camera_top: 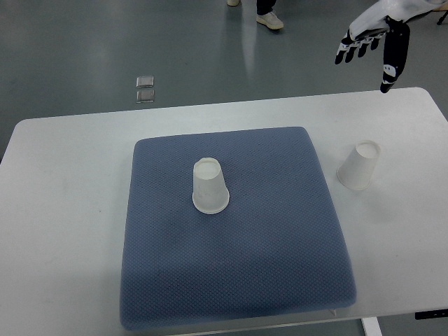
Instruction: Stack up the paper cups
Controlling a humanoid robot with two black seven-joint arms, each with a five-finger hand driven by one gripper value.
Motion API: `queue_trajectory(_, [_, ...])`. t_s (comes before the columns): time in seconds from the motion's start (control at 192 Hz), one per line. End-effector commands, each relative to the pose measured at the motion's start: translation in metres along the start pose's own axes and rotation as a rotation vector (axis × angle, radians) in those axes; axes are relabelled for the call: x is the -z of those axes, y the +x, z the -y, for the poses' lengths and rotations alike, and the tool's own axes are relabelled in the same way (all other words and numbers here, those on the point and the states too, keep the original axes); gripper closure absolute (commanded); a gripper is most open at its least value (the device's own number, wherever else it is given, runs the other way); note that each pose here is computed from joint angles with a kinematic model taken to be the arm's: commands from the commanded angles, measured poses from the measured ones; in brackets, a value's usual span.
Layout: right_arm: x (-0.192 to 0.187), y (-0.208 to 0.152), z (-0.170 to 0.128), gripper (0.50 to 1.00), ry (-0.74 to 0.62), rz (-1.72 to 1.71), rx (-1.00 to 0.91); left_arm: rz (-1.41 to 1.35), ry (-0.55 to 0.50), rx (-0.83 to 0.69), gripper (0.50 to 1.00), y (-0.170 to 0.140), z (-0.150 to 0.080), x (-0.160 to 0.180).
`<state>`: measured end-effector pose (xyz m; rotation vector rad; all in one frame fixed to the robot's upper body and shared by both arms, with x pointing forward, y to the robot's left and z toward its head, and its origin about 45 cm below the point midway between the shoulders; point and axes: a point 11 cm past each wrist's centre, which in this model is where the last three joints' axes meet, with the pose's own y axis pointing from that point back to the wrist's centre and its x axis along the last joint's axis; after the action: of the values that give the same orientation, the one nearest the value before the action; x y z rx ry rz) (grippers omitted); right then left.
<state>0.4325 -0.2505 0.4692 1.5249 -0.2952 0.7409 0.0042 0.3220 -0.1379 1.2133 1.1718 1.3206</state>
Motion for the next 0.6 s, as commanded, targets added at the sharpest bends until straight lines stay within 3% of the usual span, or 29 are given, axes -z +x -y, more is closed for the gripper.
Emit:
queue_trajectory(0.0, [0.002,0.014,-0.019,0.568,-0.004,-0.009,-0.051,0.002,0.000,0.000,0.500,0.000,0.000,0.000])
queue_trajectory(0.171, [-0.003,0.025,-0.041,0.566,0.000,0.006,-0.110,0.003,0.001,0.001,0.500,-0.001,0.000,0.000])
queue_trajectory(0.322, [-0.008,0.024,-0.041,0.566,-0.009,0.005,-0.112,0.005,0.001,0.001,0.500,-0.001,0.000,0.000])
queue_trajectory(0.597, [-0.030,-0.030,0.022,0.568,-0.031,0.030,0.069,0.006,0.001,0.001,0.500,-0.001,0.000,0.000])
